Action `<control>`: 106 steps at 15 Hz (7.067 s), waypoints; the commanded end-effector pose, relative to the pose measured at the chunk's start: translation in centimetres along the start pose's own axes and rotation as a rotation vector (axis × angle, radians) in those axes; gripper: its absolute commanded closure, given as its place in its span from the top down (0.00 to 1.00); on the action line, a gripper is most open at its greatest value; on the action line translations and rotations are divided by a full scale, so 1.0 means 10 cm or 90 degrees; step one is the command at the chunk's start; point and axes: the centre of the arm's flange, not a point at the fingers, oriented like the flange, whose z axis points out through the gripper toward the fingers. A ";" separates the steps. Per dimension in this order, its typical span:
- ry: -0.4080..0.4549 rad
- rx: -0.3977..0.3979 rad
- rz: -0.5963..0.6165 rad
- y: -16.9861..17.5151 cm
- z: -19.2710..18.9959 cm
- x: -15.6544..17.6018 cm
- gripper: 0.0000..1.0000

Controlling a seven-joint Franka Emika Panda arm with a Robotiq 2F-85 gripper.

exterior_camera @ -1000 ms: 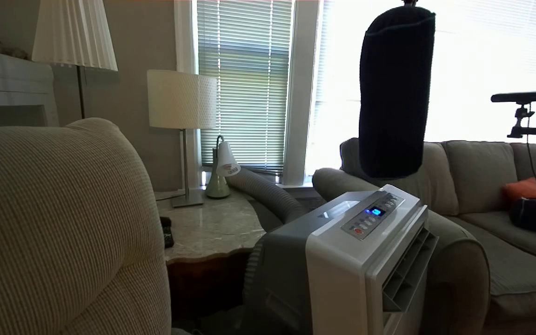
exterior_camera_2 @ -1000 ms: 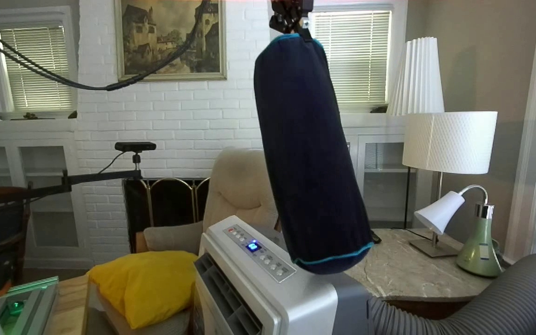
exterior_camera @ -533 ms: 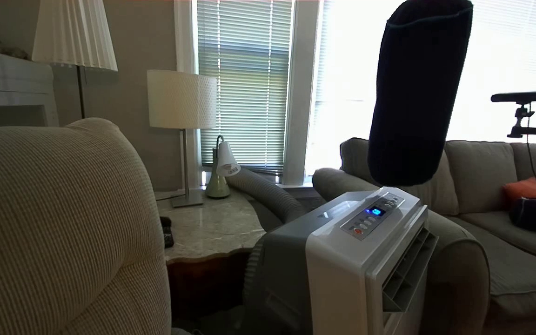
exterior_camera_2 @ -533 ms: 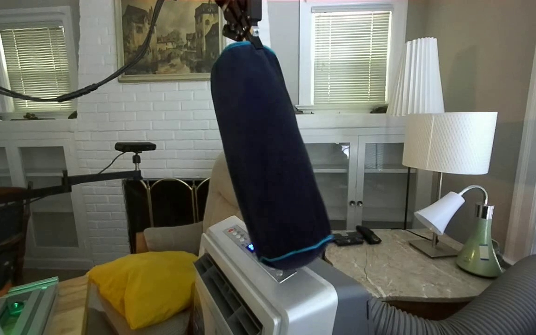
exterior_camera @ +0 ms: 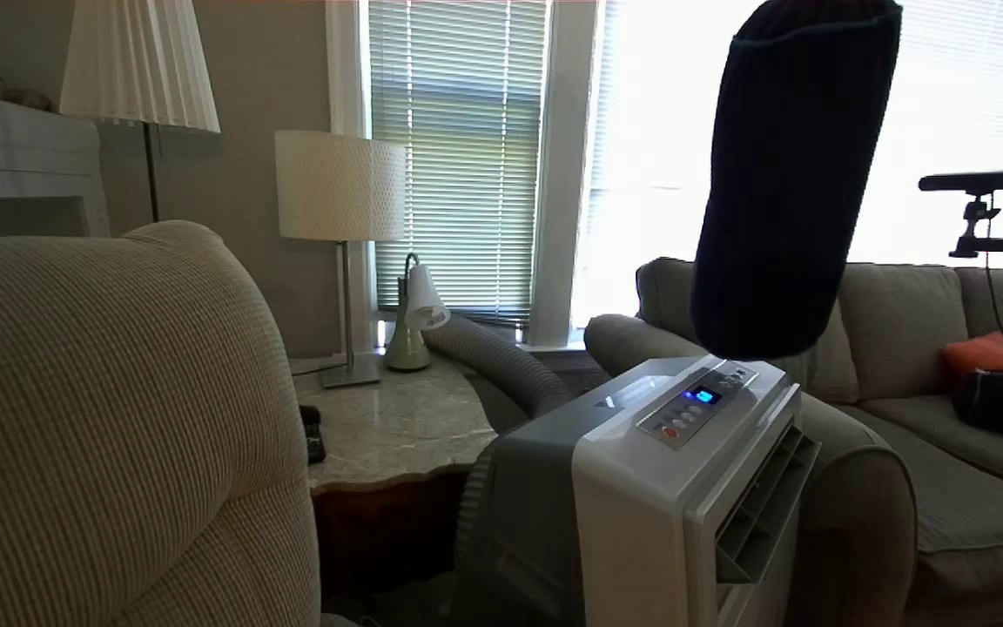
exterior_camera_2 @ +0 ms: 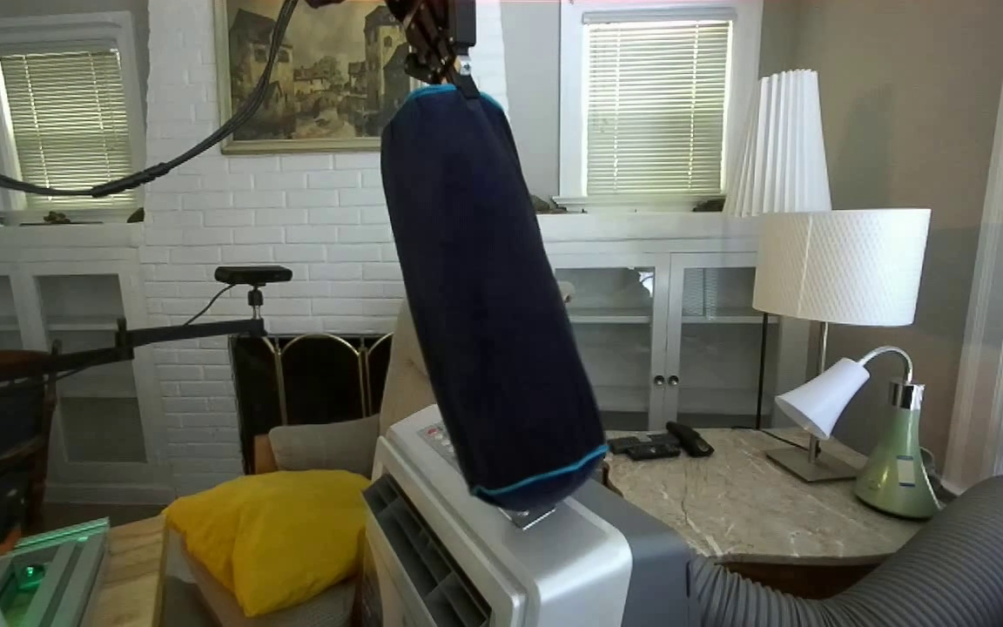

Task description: Move the pencil case to the armchair

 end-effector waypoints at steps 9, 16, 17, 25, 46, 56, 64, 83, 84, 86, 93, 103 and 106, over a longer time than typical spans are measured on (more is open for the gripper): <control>0.049 0.013 -0.035 -0.38 -0.40 -0.04 0.01; 0.106 0.035 -0.075 -1.18 -1.05 -0.28 0.01; 0.116 0.038 -0.085 -1.32 -1.15 -0.33 0.01; 0.183 0.064 -0.127 -2.03 -1.71 -0.40 0.01; 0.187 0.198 -0.225 -3.46 -1.48 -0.25 0.04; 0.220 0.233 -0.234 -3.95 -1.42 -0.06 0.01; 0.255 0.245 -0.272 -4.63 -1.19 0.19 0.01; 0.182 0.223 -0.272 -5.18 -0.51 0.19 0.01; 0.173 0.221 -0.270 -5.24 -0.48 0.21 0.01; 0.167 0.214 -0.266 -5.41 -0.38 0.26 0.01; 0.149 0.200 -0.252 -5.94 -0.11 0.49 0.01; 0.044 0.228 -0.260 -6.39 0.43 0.88 0.01; 0.025 0.247 -0.287 -6.42 0.53 0.96 0.01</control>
